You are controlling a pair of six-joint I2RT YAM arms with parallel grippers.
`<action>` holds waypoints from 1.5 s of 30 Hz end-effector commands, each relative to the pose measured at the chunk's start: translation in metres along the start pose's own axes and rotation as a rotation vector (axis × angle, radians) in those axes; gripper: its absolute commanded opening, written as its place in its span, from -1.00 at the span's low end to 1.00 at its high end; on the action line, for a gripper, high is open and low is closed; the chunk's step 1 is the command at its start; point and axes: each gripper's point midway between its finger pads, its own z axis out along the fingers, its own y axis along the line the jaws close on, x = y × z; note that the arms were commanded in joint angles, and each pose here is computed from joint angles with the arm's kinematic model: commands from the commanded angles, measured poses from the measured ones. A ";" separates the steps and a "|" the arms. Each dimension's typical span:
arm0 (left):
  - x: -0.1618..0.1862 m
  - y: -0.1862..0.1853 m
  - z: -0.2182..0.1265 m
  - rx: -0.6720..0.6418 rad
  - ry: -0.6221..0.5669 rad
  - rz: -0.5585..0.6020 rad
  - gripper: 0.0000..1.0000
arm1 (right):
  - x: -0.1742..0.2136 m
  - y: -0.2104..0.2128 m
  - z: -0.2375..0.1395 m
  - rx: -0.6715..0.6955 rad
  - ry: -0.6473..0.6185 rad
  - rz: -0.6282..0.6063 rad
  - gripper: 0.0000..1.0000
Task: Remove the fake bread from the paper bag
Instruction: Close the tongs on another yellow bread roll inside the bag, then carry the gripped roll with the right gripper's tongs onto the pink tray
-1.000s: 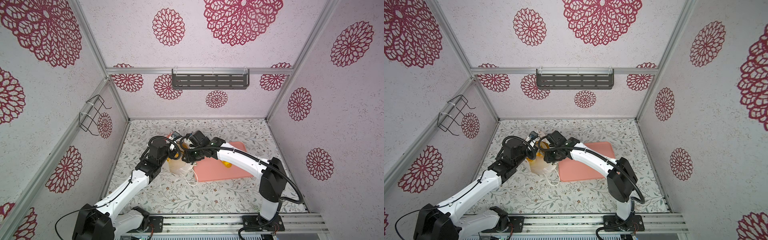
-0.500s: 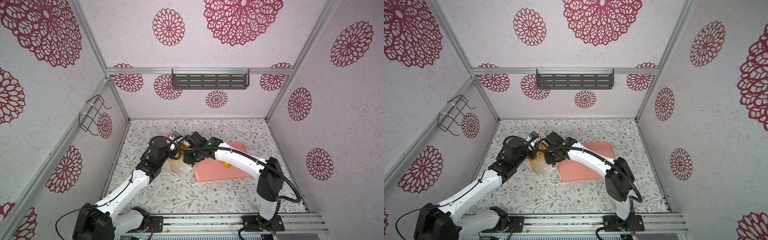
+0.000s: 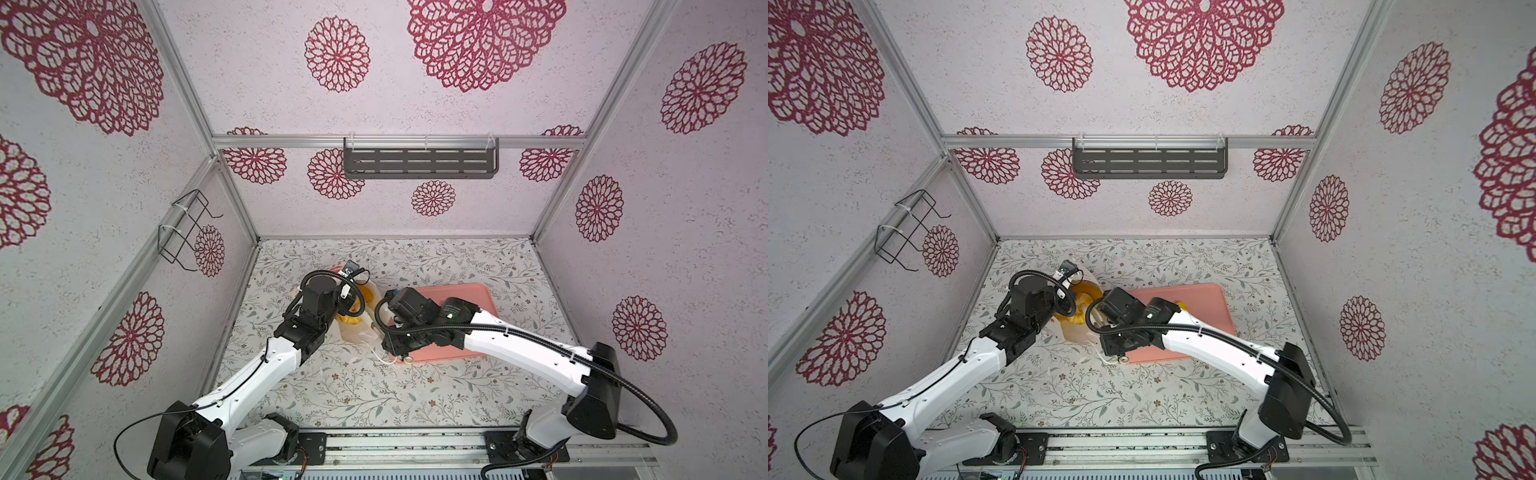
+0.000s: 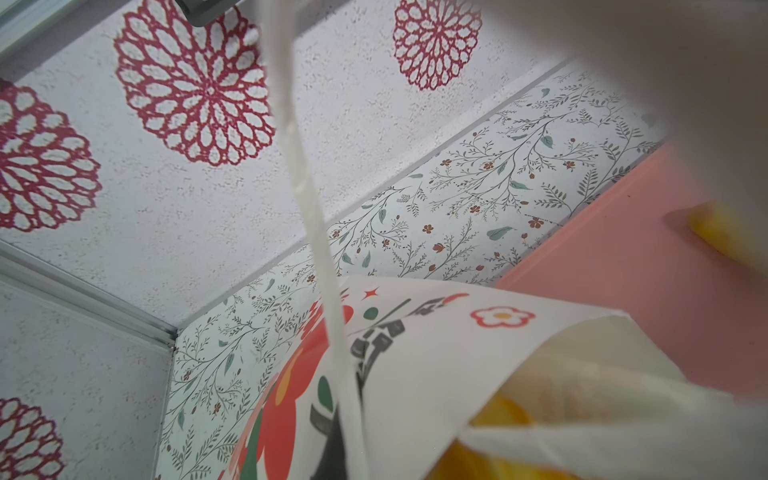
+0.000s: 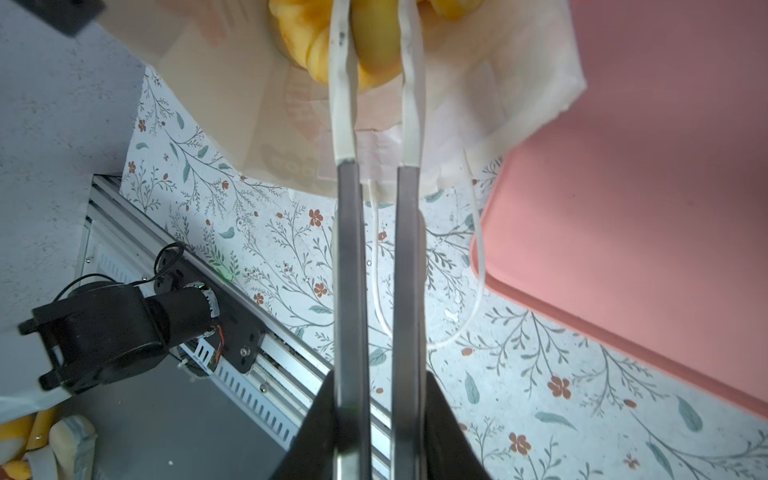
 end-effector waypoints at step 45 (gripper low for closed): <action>-0.018 0.004 -0.003 0.005 -0.033 -0.031 -1.00 | 0.035 -0.247 -0.075 0.201 -0.189 0.592 -1.00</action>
